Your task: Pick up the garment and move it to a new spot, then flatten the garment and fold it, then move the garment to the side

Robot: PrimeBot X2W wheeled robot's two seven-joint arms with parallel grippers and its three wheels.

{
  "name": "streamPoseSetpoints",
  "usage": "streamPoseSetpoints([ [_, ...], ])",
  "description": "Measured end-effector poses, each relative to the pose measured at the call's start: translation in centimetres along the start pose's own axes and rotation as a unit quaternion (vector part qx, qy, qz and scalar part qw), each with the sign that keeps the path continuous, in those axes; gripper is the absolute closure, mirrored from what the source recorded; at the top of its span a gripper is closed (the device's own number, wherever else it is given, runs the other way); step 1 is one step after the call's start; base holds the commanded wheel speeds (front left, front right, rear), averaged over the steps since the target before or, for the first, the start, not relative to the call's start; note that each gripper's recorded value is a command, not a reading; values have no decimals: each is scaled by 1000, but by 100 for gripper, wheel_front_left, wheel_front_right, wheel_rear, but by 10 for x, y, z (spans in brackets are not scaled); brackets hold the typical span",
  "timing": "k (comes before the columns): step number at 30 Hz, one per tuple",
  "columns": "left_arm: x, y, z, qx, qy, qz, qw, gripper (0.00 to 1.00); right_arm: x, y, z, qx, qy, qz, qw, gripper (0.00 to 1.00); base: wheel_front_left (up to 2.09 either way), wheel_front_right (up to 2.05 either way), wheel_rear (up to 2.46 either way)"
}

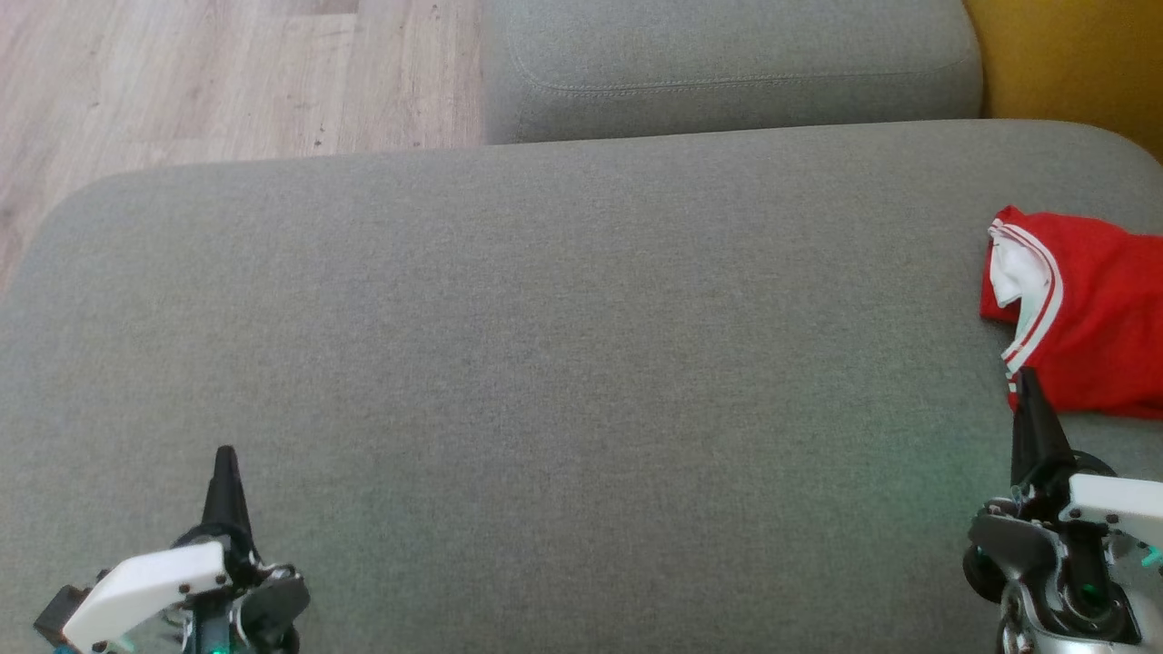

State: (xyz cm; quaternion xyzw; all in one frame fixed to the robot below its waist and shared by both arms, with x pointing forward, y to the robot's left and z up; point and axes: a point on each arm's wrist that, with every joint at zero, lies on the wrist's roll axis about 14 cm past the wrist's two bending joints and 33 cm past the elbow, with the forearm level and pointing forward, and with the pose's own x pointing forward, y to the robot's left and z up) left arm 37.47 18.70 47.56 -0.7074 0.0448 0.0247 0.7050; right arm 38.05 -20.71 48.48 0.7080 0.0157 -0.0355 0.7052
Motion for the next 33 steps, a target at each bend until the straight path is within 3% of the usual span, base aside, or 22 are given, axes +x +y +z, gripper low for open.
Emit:
streamPoseSetpoints([
  [33, 0, 0, 0, 0, 0, 0, 1000, 100, 0, 0, 0, 0, 0, 0, 1000, 100, 0, 0, 0],
])
